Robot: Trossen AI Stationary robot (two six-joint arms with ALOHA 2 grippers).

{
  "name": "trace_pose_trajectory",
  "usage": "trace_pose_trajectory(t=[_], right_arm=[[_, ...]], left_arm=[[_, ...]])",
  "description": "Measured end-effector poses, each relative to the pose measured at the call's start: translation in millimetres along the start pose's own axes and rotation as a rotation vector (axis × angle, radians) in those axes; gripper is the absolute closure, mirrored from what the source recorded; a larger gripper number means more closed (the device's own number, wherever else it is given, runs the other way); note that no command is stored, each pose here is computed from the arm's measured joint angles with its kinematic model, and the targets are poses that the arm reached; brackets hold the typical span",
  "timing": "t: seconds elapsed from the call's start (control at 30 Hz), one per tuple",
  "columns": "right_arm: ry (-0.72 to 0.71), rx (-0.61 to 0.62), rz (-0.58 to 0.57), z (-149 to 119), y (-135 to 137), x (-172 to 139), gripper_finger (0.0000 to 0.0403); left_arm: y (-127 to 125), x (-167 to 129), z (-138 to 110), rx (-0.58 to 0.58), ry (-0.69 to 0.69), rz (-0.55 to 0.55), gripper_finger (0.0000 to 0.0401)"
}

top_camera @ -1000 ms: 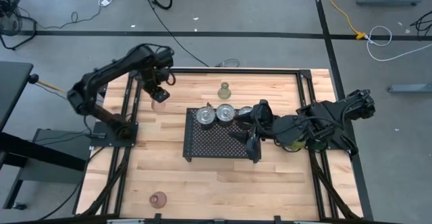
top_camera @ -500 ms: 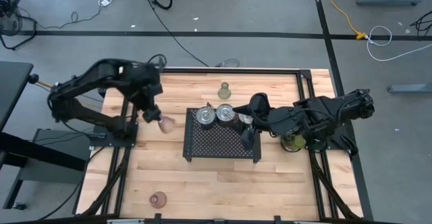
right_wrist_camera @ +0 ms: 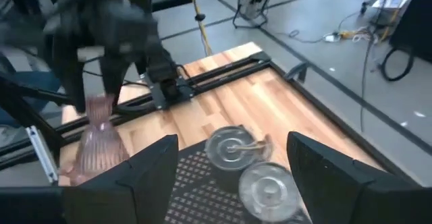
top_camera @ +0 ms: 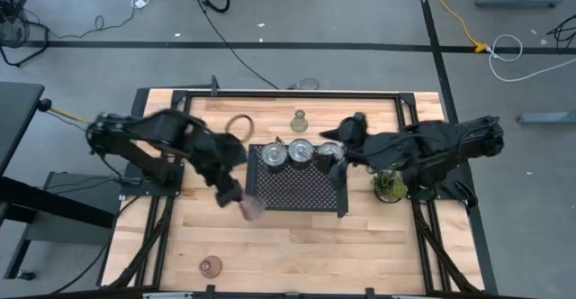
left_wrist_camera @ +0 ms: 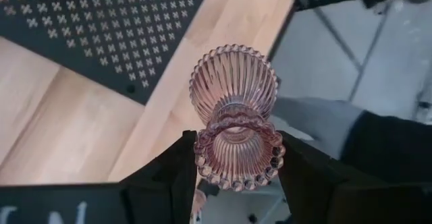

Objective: Pick & Place candle stick holders
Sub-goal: Put the top pink glass candle holder on the shelf

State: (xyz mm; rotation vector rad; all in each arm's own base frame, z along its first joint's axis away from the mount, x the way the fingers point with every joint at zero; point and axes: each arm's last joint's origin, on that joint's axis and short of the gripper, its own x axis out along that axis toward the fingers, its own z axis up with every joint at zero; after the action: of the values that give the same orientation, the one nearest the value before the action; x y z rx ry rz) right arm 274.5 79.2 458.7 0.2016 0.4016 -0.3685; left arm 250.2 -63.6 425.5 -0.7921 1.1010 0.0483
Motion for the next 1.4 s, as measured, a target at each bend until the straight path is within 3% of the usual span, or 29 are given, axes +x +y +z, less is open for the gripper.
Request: trace_pose_trajectory(t=[0.13,0.33,0.5,0.77,1.23,1.4], right_arm=[[-0.030,0.022,0.032,8.0,-17.6,-30.3,0.0128],[-0.041,0.050,0.127,12.1,-46.4,-79.7,0.0128],[-0.003,0.039,0.168,7.2,-60.9,-100.5,0.0128],[0.078,-0.020,0.141,-2.6,-66.4,-104.5,0.0128],[0.097,-0.074,0.159,-4.1,-66.4,-104.6,0.0128],[0.095,-0.099,0.160,-4.1,-66.3,-104.4,0.0128]], left_arm=[[-14.4,24.7,18.8,-0.011,-0.008,0.040,0.0224],[-45.8,51.9,53.3,-0.015,-0.053,-0.016,0.0224],[-51.3,63.9,71.7,-0.051,-0.043,0.068,0.0224],[-36.3,90.0,104.8,-0.119,-0.068,0.110,0.0224],[-21.7,93.0,116.5,-0.183,-0.102,0.190,0.0224],[-16.6,107.6,119.3,-0.197,-0.036,0.208,0.0224]])
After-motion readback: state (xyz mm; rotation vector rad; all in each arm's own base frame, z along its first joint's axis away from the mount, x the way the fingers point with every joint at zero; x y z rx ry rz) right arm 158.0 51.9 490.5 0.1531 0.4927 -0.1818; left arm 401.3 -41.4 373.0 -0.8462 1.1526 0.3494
